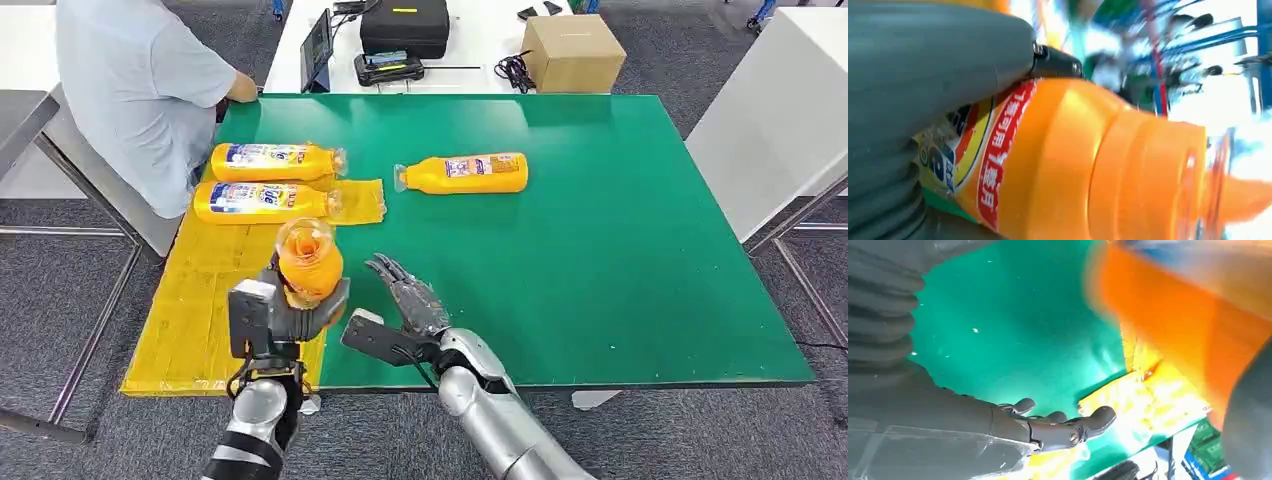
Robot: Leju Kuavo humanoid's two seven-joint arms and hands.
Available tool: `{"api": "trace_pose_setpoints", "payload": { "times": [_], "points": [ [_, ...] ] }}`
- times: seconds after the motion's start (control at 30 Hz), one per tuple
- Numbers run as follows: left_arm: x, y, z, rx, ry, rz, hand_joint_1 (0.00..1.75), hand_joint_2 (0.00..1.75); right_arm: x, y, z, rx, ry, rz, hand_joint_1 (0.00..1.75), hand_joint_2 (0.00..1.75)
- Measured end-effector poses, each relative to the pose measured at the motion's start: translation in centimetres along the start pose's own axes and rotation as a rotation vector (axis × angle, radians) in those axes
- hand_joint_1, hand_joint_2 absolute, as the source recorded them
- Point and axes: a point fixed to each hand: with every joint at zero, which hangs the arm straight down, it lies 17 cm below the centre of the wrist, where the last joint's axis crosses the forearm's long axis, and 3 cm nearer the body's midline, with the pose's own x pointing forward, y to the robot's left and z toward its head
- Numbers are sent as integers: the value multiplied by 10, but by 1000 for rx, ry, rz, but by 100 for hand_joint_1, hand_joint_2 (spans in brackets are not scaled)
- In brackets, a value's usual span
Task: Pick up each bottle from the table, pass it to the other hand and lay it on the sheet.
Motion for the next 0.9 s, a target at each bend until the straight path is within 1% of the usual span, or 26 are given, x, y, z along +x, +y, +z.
{"api": "trace_pose_setpoints", "payload": {
  "times": [0.07,0.23,0.3,0.4,0.47,0.53,0.6,0.7,0.77,0.9],
  "points": [
    [3,9,-10,3,-32,-79,175,175,0,-5,1,-15,0,0,0,175],
    [-2,25,-19,29,-31,-113,175,175,0,-11,3,-36,2,-9,0,175],
    [-2,33,-22,53,-41,-163,175,175,2,-14,3,-50,-10,-7,0,175],
    [-9,49,-27,87,-16,-190,175,175,12,-19,5,-80,-39,-2,0,175],
    [-12,60,-29,104,-17,-233,175,175,20,-22,7,-96,-60,-2,0,175],
    [-14,68,-32,101,-32,-395,175,175,28,-25,10,-110,-84,-12,0,175],
    [-21,62,-33,31,-47,-612,175,175,35,-28,13,-122,-102,-28,0,175],
    [-57,56,-27,-88,10,-915,175,175,39,-30,17,-132,-116,-53,0,175],
    [-77,56,-21,-133,35,-1034,175,175,37,-32,20,-136,-119,-64,0,175],
    [-104,49,-14,-221,58,-1191,175,175,38,-32,22,-129,-130,-77,0,175]
  ]
}}
